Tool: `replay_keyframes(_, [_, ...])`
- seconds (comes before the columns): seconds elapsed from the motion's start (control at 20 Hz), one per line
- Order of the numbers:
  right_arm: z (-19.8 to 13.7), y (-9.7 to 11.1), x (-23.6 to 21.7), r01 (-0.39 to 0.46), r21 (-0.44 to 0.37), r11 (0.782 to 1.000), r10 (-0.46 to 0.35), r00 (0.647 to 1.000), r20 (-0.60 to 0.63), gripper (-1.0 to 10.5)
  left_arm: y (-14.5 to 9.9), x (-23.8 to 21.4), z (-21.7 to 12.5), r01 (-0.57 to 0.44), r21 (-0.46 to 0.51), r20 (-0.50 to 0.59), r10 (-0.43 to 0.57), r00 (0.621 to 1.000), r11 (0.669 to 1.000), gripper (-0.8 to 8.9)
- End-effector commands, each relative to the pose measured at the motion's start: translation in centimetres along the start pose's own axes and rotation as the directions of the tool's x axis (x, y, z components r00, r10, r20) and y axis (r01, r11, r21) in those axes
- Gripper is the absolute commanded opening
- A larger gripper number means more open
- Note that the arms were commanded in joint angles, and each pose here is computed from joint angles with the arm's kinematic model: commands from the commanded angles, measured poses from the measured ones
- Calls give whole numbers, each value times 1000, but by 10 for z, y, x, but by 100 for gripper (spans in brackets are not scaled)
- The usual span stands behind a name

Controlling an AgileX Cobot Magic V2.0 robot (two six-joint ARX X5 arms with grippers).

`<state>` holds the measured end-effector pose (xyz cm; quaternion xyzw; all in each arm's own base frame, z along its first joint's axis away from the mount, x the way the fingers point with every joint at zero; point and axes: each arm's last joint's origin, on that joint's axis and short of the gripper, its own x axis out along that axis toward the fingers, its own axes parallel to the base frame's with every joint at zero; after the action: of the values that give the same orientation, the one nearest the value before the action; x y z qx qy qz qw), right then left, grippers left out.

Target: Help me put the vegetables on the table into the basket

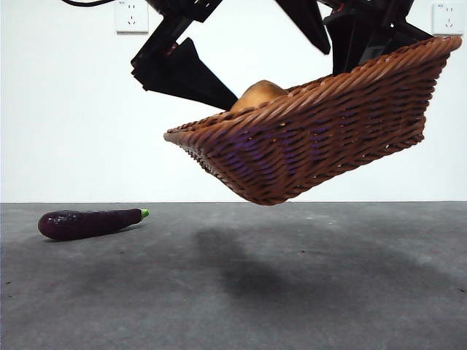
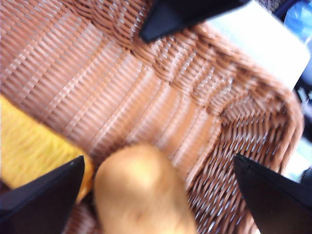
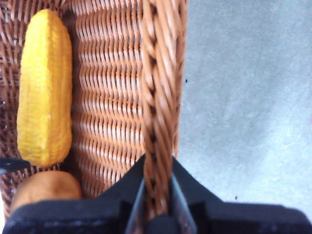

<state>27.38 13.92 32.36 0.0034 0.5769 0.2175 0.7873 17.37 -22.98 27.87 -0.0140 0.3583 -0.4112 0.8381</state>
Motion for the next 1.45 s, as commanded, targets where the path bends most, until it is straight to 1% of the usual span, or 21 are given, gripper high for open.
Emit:
replay_keyframes(0.05, [1,0,2,10,10,1000,-10,1000,5,-17,-1,-12,10,-34,123,4,33,999,992,596])
replay_keyframes(0.1, [1,-1,2,19,11,1000,-19,1000,7,-17,-1,-19,15,-97,163,8,97,995,982,596])
replay_keyframes(0.15, [1,-1,2,27,12,1000,-27,1000,8,-17,-1,-27,21,-187,207,12,188,982,960,596])
replay_keyframes(0.2, [1,-2,2,28,12,1000,-28,1000,7,-16,2,-35,26,-287,248,16,292,956,925,596])
replay_keyframes(0.25, [1,-2,2,30,12,999,-30,1000,9,-17,7,-41,30,-380,293,15,393,919,877,596])
replay_keyframes(0.35, [2,-2,2,32,12,999,-32,999,11,-17,23,-49,29,-502,360,-25,546,837,786,596])
replay_keyframes(0.4, [2,-2,2,33,12,999,-33,999,11,-16,35,-53,28,-542,361,-63,599,798,759,596])
replay_keyframes(0.45, [2,-2,2,33,12,999,-33,999,12,-16,51,-57,28,-569,330,-100,627,773,754,596])
replay_keyframes(0.5, [2,-2,2,33,11,999,-33,999,14,-17,67,-62,30,-583,283,-128,632,764,762,596])
replay_keyframes(0.55, [2,-2,2,32,10,999,-32,999,19,-16,83,-67,32,-581,225,-144,616,774,782,596])
replay_keyframes(0.6, [3,-2,2,31,10,999,-32,999,21,-16,100,-74,34,-571,162,-151,592,792,805,596])
replay_keyframes(0.7, [3,-1,2,30,9,1000,-31,999,26,-17,132,-90,36,-545,47,-144,546,826,837,596])
replay_keyframes(0.75, [3,-1,2,30,8,1000,-31,999,26,-16,145,-96,36,-539,11,-137,536,833,842,596])
replay_keyframes(0.8, [3,-1,2,30,8,1000,-31,999,26,-17,158,-100,36,-549,-7,-130,544,829,836,596])
replay_keyframes(0.9, [3,-1,2,30,7,1000,-31,999,26,-17,185,-99,33,-581,-13,-156,572,805,814,596])
replay_keyframes(0.95, [3,-1,2,30,5,1000,-31,999,26,-17,197,-92,30,-565,-16,-178,553,814,825,596])
replay_keyframes(1.0, [3,-1,2,31,2,1000,-31,999,26,-16,208,-82,28,-523,-16,-194,510,838,852,596])
replay_keyframes(1.05, [3,-1,2,31,0,1000,-31,999,26,-16,219,-71,25,-492,-22,-206,478,854,870,596])
replay_keyframes(1.2, [3,-1,2,31,0,1000,-31,999,24,-16,246,-39,19,-492,2,-218,481,849,871,596])
replay_keyframes(1.3, [3,-1,2,31,-3,1000,-31,999,24,-16,259,-24,12,-508,5,-247,493,834,861,596])
replay_keyframes(1.45, [3,-1,2,31,-7,999,-31,999,25,-16,273,-5,3,-504,2,-268,486,832,864,596])
